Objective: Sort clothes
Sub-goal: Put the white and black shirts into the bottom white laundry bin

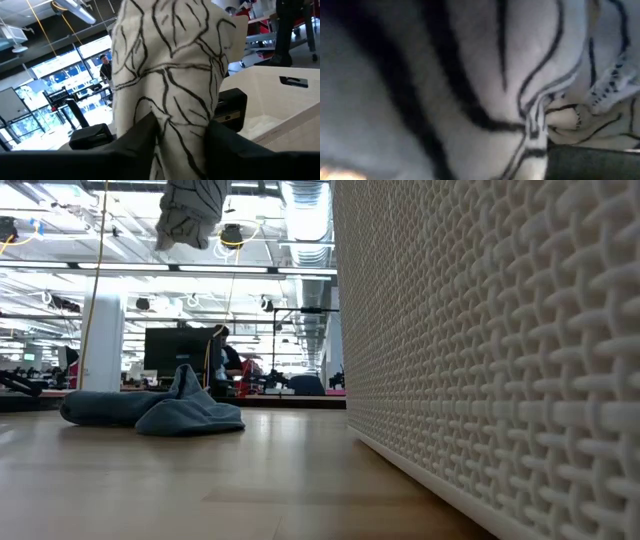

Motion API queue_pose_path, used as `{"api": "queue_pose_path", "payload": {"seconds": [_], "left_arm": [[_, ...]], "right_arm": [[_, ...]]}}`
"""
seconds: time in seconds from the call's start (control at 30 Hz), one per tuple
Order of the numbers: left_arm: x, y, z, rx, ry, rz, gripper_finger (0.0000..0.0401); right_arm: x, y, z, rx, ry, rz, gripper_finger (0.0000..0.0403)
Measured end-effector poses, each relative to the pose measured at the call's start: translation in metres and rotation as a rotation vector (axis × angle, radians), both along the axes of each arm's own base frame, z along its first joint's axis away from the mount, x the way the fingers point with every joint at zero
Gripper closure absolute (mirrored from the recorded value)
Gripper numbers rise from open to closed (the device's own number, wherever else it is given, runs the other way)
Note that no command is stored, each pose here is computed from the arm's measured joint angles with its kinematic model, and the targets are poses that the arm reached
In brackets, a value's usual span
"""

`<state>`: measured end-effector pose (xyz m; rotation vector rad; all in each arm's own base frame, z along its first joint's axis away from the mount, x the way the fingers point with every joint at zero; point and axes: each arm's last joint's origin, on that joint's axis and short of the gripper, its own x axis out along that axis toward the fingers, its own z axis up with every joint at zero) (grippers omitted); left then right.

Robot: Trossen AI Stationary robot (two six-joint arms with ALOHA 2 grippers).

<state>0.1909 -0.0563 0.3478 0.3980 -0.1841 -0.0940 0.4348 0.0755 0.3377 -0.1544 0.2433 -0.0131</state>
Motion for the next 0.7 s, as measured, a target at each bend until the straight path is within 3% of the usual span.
{"api": "queue_pose_path", "payload": {"seconds": [0.37,0.53,0.7], "left_arm": [[-0.001,0.000,0.001,-0.017,0.003,-0.009,0.0159],[0.000,0.000,-0.004,-0.013,0.048,-0.009,0.0143],[0.000,-0.001,-0.017,-0.010,0.189,-0.004,0.0145]], "right_arm": [[-0.039,0.018,0.025,-0.049,0.105,0.015,0.0371],[-0.071,0.028,0.042,-0.074,0.177,0.059,0.0371],[-0.112,0.036,0.058,-0.098,0.278,0.108,0.0371]]}}
